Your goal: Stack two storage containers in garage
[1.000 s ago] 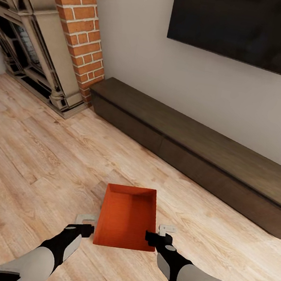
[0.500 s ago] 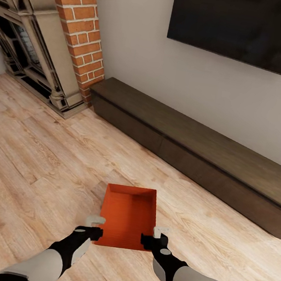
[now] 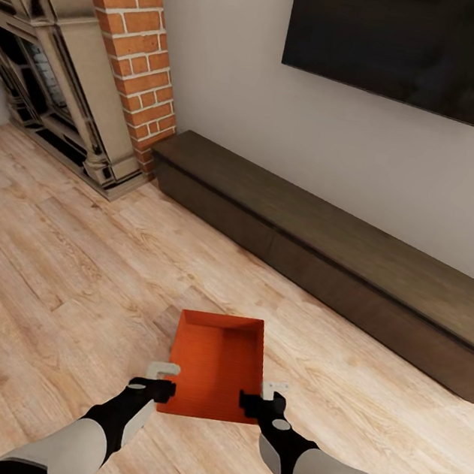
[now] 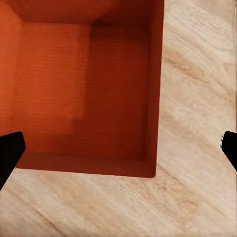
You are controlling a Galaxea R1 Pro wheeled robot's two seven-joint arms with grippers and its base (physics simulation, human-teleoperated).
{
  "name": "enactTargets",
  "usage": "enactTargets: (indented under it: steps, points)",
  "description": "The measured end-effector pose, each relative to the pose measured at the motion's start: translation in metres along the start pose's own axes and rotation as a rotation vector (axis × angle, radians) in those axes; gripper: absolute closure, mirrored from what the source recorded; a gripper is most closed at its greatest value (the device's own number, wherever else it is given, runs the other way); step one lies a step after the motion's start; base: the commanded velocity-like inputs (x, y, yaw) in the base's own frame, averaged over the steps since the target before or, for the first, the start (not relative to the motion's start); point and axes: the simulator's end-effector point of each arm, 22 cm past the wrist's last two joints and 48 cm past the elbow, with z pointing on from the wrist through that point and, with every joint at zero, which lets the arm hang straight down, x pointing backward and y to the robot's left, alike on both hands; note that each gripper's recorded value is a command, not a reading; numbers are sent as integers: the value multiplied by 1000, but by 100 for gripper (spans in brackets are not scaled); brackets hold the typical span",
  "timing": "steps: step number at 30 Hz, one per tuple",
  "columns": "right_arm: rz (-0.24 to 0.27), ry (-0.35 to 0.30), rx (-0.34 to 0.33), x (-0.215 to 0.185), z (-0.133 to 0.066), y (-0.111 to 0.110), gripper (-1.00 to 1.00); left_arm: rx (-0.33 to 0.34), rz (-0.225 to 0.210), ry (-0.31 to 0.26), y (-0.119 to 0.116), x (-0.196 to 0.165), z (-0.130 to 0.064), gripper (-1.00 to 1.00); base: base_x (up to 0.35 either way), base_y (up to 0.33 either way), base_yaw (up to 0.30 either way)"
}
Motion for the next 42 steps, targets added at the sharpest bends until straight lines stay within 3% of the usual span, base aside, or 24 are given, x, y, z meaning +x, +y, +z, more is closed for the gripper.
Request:
enactTargets:
  steps: [8,11,16,42]
  points:
    - [13,3,11,2,0,-6,-100,-4,-16,-7,3,-3,0,-100,0,0,0]
    - [12,4,11,2,0,-6,-100,-6,-25,-70,4,-16,0,-100,107,0,0]
    - [11,4,9,2,0,-6,-100,-7,-30,-89,5,-20,0,-100,128,0,0]
    - [10,11,11,4,0,-7,-100,-11,-31,-76,6,-13,0,-100,45,0,0]
